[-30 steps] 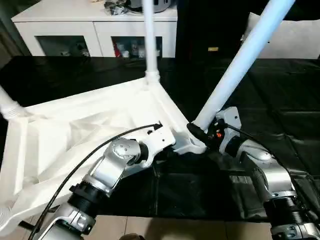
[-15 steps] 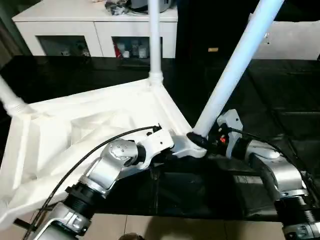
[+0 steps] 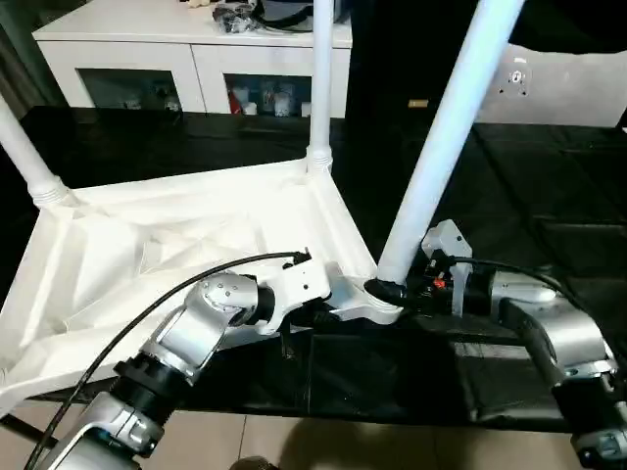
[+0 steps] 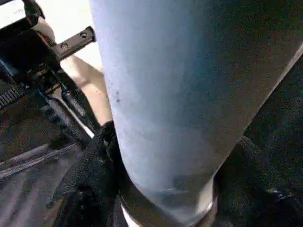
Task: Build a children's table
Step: Insert table leg to table base
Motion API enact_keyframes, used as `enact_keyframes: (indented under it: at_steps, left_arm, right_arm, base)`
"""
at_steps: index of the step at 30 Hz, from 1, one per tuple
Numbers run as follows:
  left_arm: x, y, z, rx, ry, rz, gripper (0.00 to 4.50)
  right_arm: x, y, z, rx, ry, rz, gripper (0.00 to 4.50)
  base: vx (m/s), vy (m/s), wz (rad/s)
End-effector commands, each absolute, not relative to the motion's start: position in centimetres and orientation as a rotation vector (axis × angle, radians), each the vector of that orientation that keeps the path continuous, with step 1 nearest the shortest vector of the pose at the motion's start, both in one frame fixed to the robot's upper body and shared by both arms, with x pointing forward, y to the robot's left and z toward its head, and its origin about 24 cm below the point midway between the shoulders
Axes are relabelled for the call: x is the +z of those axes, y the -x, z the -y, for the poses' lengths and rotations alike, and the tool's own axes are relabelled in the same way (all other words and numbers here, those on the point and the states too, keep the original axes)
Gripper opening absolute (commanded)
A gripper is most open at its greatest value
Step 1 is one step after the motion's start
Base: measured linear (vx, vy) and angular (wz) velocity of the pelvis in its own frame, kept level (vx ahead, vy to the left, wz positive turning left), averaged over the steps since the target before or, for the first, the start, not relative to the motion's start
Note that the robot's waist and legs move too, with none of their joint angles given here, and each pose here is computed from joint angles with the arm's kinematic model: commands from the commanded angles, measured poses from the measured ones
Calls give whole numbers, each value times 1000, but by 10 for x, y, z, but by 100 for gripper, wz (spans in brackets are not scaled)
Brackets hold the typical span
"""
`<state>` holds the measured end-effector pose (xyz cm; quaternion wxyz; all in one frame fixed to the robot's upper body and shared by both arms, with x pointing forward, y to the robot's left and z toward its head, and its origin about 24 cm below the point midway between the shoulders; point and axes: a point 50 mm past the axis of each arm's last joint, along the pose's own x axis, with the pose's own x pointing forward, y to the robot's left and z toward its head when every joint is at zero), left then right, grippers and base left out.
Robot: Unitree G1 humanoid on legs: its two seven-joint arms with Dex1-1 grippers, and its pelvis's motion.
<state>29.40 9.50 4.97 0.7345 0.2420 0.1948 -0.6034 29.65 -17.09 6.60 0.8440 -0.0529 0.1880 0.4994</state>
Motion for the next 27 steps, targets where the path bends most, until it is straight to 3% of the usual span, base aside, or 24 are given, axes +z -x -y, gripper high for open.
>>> enact_keyframes:
  at_steps: [1, 10, 16, 21, 27]
  left_arm:
    - [50, -294, -97, -1385, -581, -450, 0]
    - [51, -296, -100, -1415, -591, -458, 0]
    - [50, -294, -96, -1445, -588, -457, 0]
    - [51, -296, -94, -1445, -585, -447, 0]
    - [50, -295, -95, -1432, -572, -444, 0]
  right_arm:
    - [44, -290, 175, 1055, 103, -535, 247]
    - [41, -292, 177, 1048, 84, -562, 247]
    - [35, -290, 169, 1091, 22, -573, 247]
    - [27, -290, 169, 1044, -112, -546, 247]
    - [14, -278, 172, 1009, -133, -486, 246]
  base:
    - [0, 0, 0]
    - [0, 0, 0]
    - [0, 0, 0]
    - [0, 0, 0]
    - [0, 0, 0]
